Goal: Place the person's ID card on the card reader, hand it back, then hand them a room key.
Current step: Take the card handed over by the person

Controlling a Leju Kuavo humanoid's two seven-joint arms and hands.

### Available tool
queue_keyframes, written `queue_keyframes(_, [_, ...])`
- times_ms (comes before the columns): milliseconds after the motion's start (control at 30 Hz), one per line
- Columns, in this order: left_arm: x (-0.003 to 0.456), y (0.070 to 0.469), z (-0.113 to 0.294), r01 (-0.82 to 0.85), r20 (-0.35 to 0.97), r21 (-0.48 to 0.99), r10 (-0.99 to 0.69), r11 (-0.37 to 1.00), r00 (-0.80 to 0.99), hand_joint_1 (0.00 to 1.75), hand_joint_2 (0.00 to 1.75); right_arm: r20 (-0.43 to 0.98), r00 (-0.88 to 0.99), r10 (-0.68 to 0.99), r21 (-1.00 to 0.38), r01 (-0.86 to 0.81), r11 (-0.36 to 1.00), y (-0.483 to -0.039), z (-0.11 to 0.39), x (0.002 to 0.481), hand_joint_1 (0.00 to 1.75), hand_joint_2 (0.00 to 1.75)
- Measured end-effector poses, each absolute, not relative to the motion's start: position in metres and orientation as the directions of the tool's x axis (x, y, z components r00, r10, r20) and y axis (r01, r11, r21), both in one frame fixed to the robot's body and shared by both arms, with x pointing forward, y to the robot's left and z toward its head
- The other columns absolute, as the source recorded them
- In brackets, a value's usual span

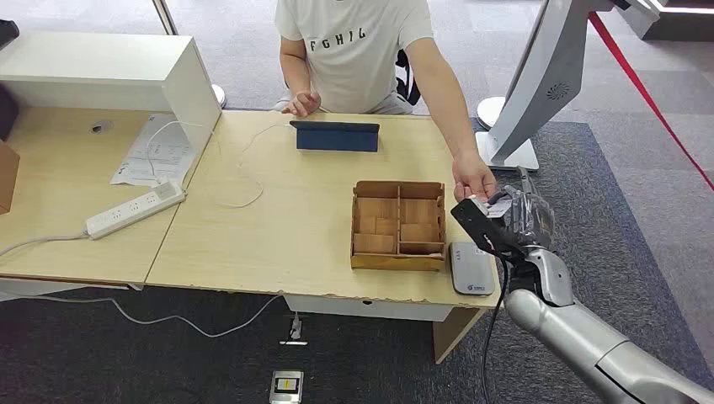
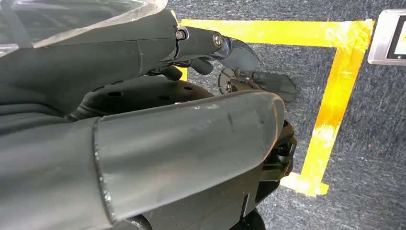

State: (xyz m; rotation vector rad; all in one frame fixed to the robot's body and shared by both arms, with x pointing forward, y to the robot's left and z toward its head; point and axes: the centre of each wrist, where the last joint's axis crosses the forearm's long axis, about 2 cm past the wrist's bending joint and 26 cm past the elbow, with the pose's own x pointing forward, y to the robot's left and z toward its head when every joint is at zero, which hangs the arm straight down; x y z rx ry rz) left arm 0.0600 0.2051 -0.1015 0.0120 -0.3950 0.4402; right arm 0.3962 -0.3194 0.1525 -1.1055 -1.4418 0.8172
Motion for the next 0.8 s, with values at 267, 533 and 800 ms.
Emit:
queue_keyframes(267, [0.060,0.205,-0.102,-0.417,0.377,-0.073,0.412,0.906,0.829,0.00,0.00,0.332,0.018,0.943,-0.928,0.188,0.323,-0.322,0.150,0.396,1.75,1.75])
queue_keyframes(533, [0.060,0.205,-0.102,-0.417,0.383,-0.078,0.413,0.906,0.826,0.00,0.00,0.317,0.016,0.948,-0.933,0.187,0.309,-0.326,0.148,0.396,1.75,1.75])
queue_keyframes(800, [0.060,0.199,-0.100,-0.390,0.355,-0.106,0.401,0.915,0.844,0.00,0.00,0.324,0.019,0.946,-0.936,0.152,0.318,-0.321,0.135,0.390,1.75,1.75])
